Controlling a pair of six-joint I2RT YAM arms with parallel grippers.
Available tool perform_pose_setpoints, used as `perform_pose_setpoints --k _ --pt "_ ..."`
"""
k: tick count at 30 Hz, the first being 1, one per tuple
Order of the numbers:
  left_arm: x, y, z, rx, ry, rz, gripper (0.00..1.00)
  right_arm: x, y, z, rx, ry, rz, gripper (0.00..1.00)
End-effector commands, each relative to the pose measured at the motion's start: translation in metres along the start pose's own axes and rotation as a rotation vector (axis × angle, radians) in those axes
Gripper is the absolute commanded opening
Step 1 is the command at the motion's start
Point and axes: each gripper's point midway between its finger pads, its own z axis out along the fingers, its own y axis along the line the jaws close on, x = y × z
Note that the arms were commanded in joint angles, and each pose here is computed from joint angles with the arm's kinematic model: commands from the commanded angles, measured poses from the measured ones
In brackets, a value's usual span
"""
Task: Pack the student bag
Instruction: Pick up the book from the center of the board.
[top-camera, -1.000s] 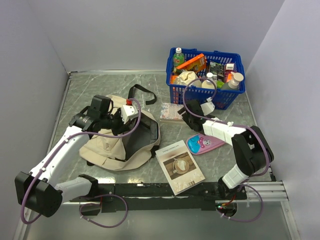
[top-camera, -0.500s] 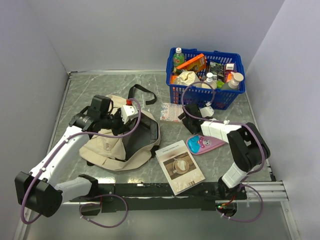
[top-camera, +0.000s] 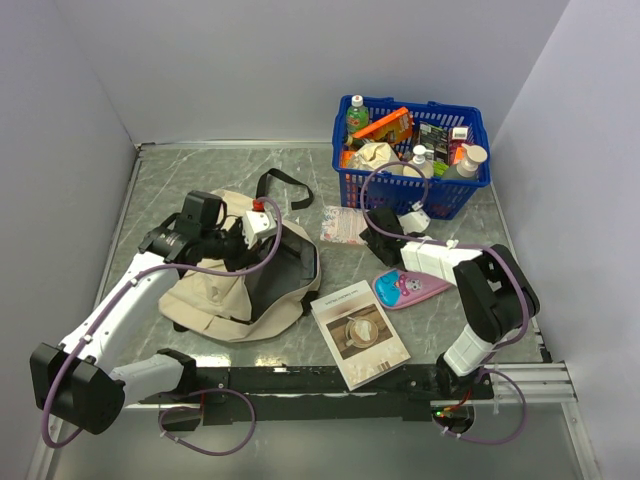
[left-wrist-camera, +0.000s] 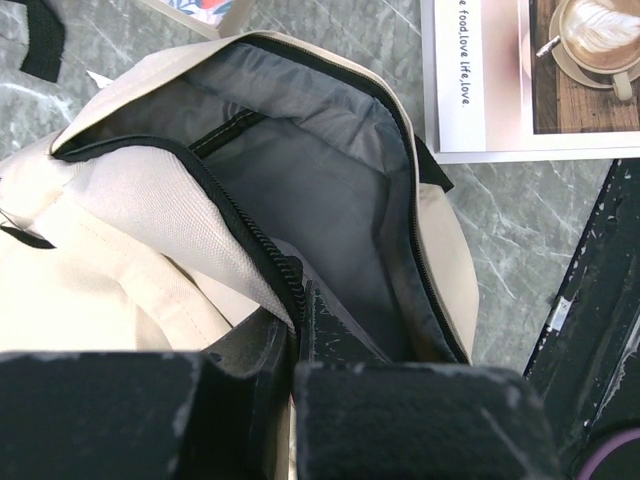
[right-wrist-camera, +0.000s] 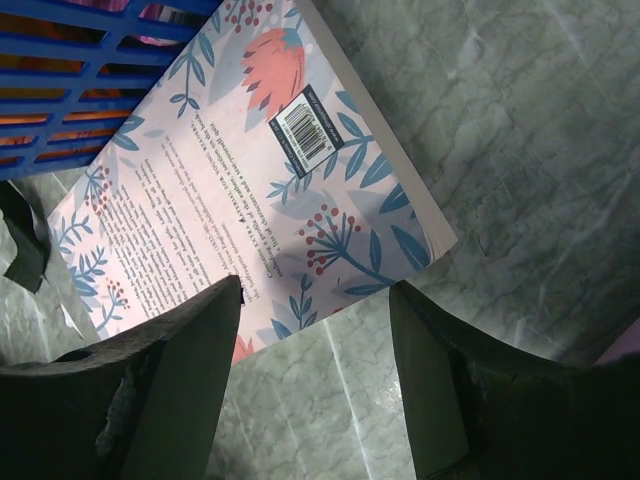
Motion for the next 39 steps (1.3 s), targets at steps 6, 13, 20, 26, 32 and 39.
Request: perform_pose_setpoints --k 6,13,20,26,32,39 --pt "-0.006 -0.016 -0.004 0.055 -0.042 0.009 0.01 -0.053 0.049 -0.018 -0.148 -0.165 0.037 0.68" --pt "-0.006 -0.016 -0.003 0.053 -0.043 0.009 0.01 -0.051 0.052 -0.020 -0.174 -0.162 0.044 0.68" --pt "-0.009 -0.014 -0.003 0.050 -0.047 0.010 0.01 -0.058 0.058 -0.022 -0.170 -0.177 0.027 0.70" --pt "-0.008 -0.015 -0.003 0.052 -0.043 0.008 0.01 -0.025 0.032 -0.006 -0.097 -0.079 0.072 0.68" --pt "-0.008 -0.016 -0.002 0.060 -0.045 0.002 0.01 -0.008 0.011 0.007 0.000 -0.037 0.064 0.62" --pt "-0.010 -0.014 -0.003 0.055 -0.045 0.000 0.01 -0.007 0.005 0.012 0.029 -0.054 0.037 0.52"
